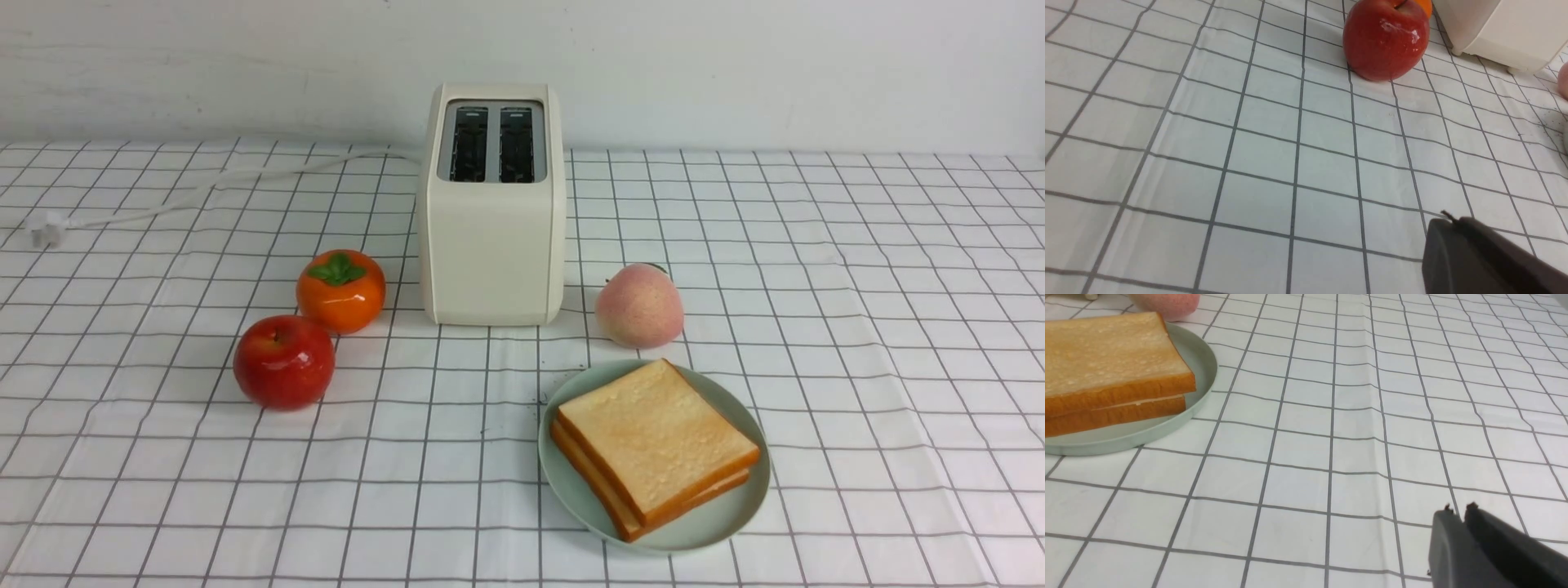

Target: Take toasted bread from bread machine on white checkered table place on plate.

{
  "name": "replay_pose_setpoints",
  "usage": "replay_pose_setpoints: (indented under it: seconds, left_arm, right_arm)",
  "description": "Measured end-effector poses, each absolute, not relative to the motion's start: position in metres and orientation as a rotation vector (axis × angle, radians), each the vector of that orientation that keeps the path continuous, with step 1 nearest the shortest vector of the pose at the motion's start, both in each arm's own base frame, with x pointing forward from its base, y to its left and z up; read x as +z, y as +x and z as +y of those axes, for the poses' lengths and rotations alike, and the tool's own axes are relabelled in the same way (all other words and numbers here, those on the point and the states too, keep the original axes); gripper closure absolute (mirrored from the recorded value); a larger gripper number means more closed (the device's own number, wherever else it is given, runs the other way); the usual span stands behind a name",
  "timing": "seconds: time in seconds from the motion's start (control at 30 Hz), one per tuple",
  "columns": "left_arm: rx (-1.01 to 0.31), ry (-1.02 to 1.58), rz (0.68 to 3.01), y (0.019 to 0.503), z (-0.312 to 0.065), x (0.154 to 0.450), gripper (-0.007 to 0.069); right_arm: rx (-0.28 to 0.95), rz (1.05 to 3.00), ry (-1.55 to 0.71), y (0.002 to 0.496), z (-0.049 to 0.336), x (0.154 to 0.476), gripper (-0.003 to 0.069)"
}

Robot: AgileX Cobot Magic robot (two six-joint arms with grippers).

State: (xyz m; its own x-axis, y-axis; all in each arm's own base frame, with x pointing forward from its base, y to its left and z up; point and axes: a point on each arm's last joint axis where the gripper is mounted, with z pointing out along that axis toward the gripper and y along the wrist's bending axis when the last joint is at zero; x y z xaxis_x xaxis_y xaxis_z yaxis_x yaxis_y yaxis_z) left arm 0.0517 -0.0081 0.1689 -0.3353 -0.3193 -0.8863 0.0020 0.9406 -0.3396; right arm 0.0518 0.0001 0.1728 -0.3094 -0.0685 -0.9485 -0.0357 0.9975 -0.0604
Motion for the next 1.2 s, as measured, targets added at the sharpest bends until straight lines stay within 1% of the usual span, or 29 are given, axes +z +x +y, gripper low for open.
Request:
replay_pose_setpoints:
  seconds: [1.2]
  left_arm:
    - [-0.331, -0.230, 1.891, 0.0517, -0.0081, 0.1689, 0.0637]
  right_arm:
    - [-0.033, 1.886, -0.076, 0.0518, 0.0001, 0.1728, 0.0553]
